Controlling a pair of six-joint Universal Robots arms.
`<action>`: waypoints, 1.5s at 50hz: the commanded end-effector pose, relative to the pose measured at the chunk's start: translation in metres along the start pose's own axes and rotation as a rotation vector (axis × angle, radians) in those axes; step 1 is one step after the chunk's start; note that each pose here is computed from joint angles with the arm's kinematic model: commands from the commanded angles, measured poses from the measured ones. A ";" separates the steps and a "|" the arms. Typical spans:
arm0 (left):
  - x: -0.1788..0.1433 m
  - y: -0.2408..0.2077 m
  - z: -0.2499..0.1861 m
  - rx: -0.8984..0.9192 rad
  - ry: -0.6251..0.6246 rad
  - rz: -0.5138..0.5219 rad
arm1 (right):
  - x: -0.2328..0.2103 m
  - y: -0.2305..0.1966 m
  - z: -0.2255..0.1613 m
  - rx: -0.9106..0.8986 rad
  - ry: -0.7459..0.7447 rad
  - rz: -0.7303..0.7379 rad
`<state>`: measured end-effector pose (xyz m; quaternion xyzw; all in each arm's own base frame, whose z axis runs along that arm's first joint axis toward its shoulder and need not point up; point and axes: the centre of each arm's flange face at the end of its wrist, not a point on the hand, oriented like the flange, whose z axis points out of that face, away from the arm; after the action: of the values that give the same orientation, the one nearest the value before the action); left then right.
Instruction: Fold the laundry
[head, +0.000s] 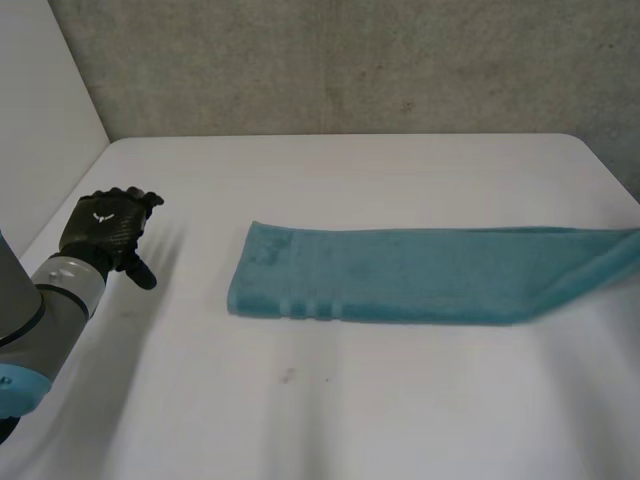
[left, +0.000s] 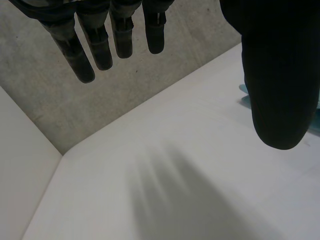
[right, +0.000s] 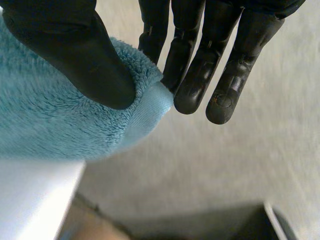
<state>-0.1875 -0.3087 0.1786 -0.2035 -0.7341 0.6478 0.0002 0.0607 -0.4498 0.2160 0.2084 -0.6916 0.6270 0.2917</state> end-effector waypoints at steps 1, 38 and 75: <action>-0.001 -0.002 -0.001 0.006 -0.002 0.001 | -0.076 -0.110 -0.052 0.302 -0.184 0.045; 0.022 -0.017 -0.005 0.066 0.081 0.016 | -0.229 -0.190 -0.221 0.502 -0.667 0.243; 0.091 -0.057 -0.001 0.022 0.314 -0.188 | -0.161 -0.016 -0.145 -0.019 -0.551 0.342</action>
<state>-0.2968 -0.2903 0.2047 -0.2462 -0.7291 0.6136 0.1772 0.2159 -0.3106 0.1284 0.2558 -0.7760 0.5762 -0.0213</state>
